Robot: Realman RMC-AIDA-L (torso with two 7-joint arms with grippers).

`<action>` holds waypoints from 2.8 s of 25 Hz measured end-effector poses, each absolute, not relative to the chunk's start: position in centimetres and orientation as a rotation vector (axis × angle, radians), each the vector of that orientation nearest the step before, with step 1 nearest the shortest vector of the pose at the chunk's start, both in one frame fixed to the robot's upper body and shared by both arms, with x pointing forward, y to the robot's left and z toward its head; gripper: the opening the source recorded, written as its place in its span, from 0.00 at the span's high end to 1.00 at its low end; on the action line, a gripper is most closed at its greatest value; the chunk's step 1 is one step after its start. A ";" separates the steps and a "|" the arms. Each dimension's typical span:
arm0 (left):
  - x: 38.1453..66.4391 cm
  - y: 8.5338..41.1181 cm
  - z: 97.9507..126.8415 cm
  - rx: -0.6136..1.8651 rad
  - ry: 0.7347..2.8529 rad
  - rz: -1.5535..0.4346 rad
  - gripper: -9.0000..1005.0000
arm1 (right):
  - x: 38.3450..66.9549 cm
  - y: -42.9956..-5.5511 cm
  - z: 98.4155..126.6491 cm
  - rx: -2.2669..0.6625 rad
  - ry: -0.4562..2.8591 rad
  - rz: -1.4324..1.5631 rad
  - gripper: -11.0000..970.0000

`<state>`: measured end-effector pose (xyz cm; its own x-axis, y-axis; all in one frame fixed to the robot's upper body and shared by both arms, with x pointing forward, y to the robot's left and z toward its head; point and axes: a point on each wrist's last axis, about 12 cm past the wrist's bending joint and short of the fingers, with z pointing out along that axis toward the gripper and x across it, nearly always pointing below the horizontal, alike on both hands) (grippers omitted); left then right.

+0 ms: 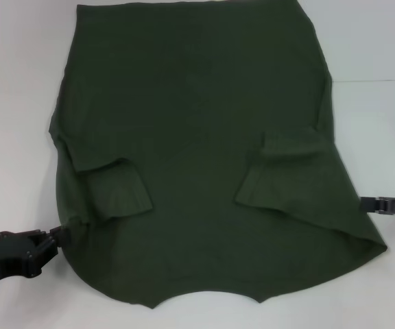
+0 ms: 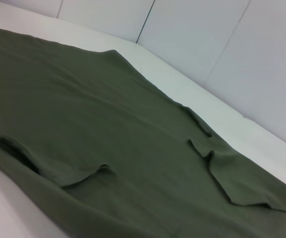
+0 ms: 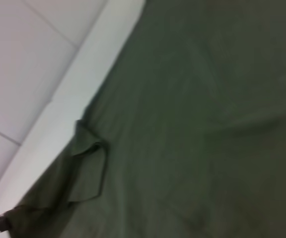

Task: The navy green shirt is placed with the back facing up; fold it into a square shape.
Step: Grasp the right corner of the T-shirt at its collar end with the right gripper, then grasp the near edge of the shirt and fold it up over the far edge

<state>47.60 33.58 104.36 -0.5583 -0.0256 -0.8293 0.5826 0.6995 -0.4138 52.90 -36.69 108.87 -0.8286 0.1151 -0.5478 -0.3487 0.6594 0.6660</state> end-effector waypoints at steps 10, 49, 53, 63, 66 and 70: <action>47.6 33.5 104.4 0.428 2.016 -0.867 0.95 | 51.5 -38.5 107.9 -0.086 2.403 1.027 0.07; 48.1 33.4 104.5 0.429 2.013 -0.853 0.95 | 51.8 -36.8 106.3 -0.041 2.479 1.045 0.43; 48.1 33.4 104.4 0.430 2.013 -0.851 0.95 | 51.9 -36.9 106.2 -0.029 2.485 1.033 0.62; 48.0 33.4 104.4 0.431 2.013 -0.849 0.95 | 51.9 -36.5 105.5 -0.020 2.505 1.019 0.93; 48.0 33.5 104.5 0.420 2.009 -0.857 0.95 | 51.7 -36.7 105.7 -0.034 2.479 1.024 0.96; 47.6 33.9 105.0 0.350 1.982 -0.926 0.95 | 51.2 -36.9 105.9 -0.072 2.415 1.053 0.96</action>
<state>47.57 33.92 105.02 -0.5613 -0.1079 -0.8206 0.5599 0.6806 -0.4725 51.19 -36.90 105.92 -0.8734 0.1465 -0.4645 -0.2408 0.6991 0.6732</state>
